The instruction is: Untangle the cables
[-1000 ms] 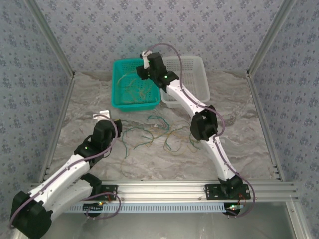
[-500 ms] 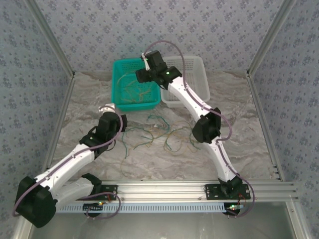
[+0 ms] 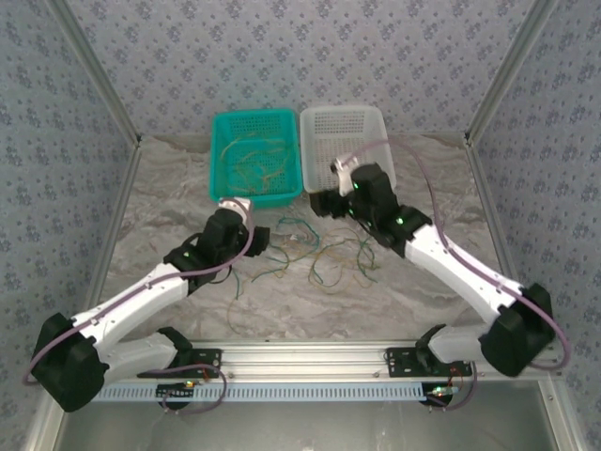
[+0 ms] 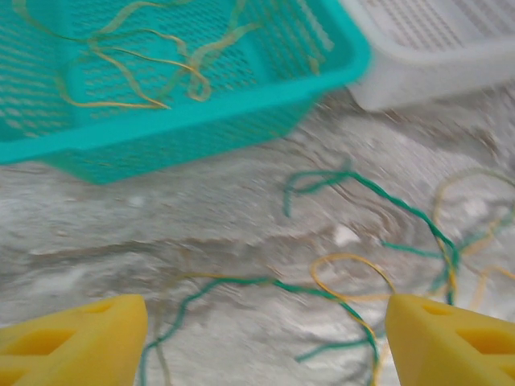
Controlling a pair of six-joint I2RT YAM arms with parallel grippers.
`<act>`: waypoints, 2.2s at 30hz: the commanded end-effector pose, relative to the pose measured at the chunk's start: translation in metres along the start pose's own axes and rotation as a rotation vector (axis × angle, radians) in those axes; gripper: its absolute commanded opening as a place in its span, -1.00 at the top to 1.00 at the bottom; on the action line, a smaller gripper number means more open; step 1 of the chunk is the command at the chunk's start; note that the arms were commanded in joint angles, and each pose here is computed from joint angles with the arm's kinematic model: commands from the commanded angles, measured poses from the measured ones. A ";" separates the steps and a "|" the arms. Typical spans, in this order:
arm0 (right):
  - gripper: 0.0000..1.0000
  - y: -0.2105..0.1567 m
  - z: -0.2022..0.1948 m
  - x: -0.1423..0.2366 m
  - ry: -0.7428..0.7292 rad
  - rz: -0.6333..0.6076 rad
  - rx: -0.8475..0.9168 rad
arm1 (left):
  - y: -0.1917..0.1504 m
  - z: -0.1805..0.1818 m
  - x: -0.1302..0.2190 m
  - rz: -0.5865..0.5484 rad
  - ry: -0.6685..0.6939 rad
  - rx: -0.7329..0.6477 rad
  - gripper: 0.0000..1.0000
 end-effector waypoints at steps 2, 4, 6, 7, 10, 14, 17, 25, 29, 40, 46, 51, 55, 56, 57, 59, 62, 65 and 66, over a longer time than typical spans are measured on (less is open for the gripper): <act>-0.53 -0.044 -0.063 0.010 -0.128 0.089 -0.281 | -0.019 -0.037 0.002 0.039 -0.130 -0.092 -0.57; -0.51 -0.082 -0.094 0.017 -0.190 0.183 -0.432 | -0.023 -0.051 0.000 0.030 -0.167 -0.109 -0.58; -0.51 -0.112 -0.117 0.027 -0.261 0.246 -0.520 | -0.023 -0.059 -0.005 0.018 -0.173 -0.110 -0.58; -0.51 -0.123 -0.122 0.031 -0.268 0.260 -0.543 | -0.023 -0.062 -0.009 0.016 -0.172 -0.103 -0.58; -0.51 -0.144 -0.132 0.037 -0.273 0.273 -0.650 | -0.019 -0.064 -0.017 -0.001 -0.156 -0.071 -0.58; -0.50 -0.161 -0.132 0.029 -0.243 0.307 -0.685 | -0.014 -0.061 -0.025 -0.029 -0.117 -0.041 -0.58; -0.47 -0.176 -0.126 0.022 -0.233 0.349 -0.667 | -0.014 -0.061 -0.027 -0.034 -0.108 -0.039 -0.58; -0.37 -0.203 -0.108 -0.002 -0.158 0.442 -0.638 | -0.028 -0.045 -0.028 -0.044 -0.063 -0.003 -0.59; -0.27 -0.208 -0.098 -0.016 -0.170 0.502 -0.558 | -0.034 -0.037 -0.024 -0.038 -0.043 0.010 -0.59; 0.68 -0.216 -0.108 -0.020 -0.272 0.538 -0.513 | -0.039 -0.019 -0.024 -0.058 0.043 -0.012 -0.67; 0.98 -0.200 -0.111 -0.001 -0.311 0.505 -0.497 | -0.035 -0.028 -0.035 -0.066 0.025 -0.009 -0.67; 0.75 -0.185 -0.109 0.018 -0.323 0.477 -0.500 | -0.034 -0.029 -0.038 -0.067 0.027 0.009 -0.67; -0.07 -0.188 -0.106 0.028 -0.332 0.518 -0.521 | -0.036 -0.028 -0.035 -0.062 0.025 0.000 -0.67; -0.08 -0.191 -0.103 0.028 -0.328 0.534 -0.520 | -0.037 -0.027 -0.034 -0.060 0.027 -0.004 -0.67; -0.10 -0.195 -0.100 0.028 -0.326 0.548 -0.519 | -0.037 -0.025 -0.033 -0.061 0.032 -0.007 -0.67; -0.09 -0.204 -0.093 0.025 -0.302 0.578 -0.527 | -0.038 -0.022 -0.030 -0.064 0.042 -0.008 -0.67; 0.03 -0.218 -0.088 0.021 -0.315 0.630 -0.529 | -0.040 -0.018 -0.030 -0.071 0.053 -0.004 -0.67; 0.43 -0.228 -0.091 0.018 -0.343 0.640 -0.527 | -0.041 -0.019 -0.030 -0.072 0.044 0.012 -0.67; 0.48 -0.228 -0.091 0.017 -0.342 0.635 -0.530 | -0.040 -0.020 -0.030 -0.072 0.040 0.015 -0.67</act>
Point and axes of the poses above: each hand's point on the last joint's axis, 136 mm out from that joint toward the fingers, its own x axis back along the fingers, its own z axis along the line the jaws close on, y = z × x, the point moved 1 cm from there along x, back along the fingers, and after that the axes turned 3 degrees about x, right-handed, at the moved point
